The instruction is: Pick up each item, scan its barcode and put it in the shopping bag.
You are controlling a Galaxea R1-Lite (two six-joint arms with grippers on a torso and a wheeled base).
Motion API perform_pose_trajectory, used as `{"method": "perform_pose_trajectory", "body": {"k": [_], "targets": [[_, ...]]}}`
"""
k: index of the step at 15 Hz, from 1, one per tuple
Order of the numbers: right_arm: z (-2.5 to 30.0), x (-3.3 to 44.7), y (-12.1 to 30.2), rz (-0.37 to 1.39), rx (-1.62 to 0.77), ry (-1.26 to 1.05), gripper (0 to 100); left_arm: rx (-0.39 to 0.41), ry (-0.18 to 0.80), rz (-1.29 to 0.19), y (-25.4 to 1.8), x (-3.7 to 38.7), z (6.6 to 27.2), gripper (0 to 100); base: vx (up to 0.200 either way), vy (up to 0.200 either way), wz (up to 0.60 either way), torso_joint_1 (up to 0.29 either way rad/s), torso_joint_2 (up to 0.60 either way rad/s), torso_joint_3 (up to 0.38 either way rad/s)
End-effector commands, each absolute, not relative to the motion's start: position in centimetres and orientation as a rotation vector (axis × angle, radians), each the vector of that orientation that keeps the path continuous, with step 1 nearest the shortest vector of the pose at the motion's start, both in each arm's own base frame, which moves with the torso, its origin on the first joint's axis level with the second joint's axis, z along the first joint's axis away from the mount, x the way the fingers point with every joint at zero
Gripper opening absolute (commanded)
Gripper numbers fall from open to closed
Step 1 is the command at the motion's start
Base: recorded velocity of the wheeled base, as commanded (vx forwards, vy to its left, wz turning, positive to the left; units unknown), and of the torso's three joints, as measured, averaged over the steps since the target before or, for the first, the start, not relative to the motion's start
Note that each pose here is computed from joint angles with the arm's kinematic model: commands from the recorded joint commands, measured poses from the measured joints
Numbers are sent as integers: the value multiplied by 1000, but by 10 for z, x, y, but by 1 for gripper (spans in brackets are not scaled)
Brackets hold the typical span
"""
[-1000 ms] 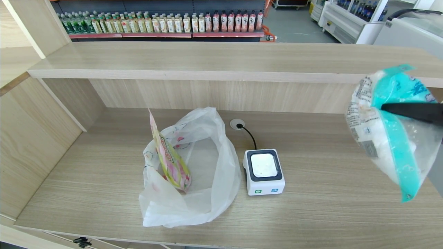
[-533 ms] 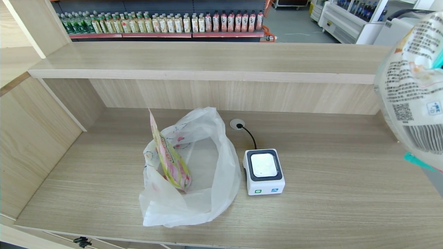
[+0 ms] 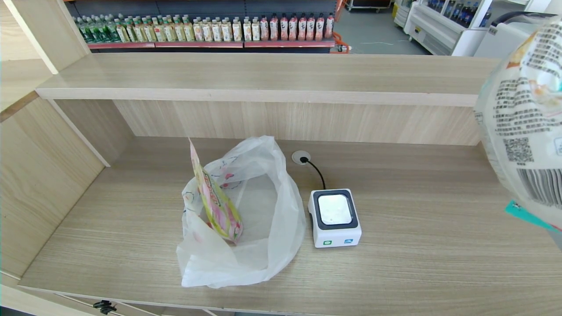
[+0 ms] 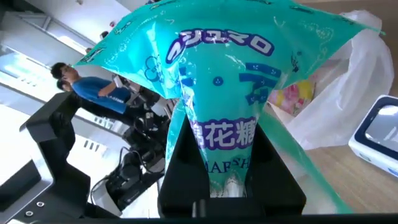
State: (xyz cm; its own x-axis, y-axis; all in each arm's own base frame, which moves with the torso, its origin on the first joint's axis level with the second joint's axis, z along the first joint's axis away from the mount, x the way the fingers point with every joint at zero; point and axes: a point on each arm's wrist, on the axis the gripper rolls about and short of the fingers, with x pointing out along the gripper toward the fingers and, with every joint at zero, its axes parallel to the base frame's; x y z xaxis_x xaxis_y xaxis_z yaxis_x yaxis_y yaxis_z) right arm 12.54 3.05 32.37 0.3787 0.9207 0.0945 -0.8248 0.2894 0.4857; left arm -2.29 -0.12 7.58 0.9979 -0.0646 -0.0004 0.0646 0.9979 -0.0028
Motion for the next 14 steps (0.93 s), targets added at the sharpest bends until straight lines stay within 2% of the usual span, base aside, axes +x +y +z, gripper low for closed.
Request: {"method": "perform_pose_trajectory", "body": {"k": [1, 4, 6, 9, 14], "targets": [[323, 124, 31, 1184, 537, 231, 0, -3, 0, -64, -1, -23, 76, 100, 0, 0, 0, 0, 0, 0], [332, 127, 31, 1214, 691, 263, 0, -3, 0, -64, -1, -23, 76, 100, 0, 0, 0, 0, 0, 0], [328, 129, 32, 1233, 763, 298, 0, -3, 0, -64, -1, -23, 76, 100, 0, 0, 0, 0, 0, 0], [315, 134, 42, 1318, 828, 375, 0, -3, 0, -64, -1, -23, 76, 100, 0, 0, 0, 0, 0, 0], [317, 133, 51, 1468, 972, 515, 0, -3, 0, -64, -1, -23, 76, 100, 0, 0, 0, 0, 0, 0]]}}
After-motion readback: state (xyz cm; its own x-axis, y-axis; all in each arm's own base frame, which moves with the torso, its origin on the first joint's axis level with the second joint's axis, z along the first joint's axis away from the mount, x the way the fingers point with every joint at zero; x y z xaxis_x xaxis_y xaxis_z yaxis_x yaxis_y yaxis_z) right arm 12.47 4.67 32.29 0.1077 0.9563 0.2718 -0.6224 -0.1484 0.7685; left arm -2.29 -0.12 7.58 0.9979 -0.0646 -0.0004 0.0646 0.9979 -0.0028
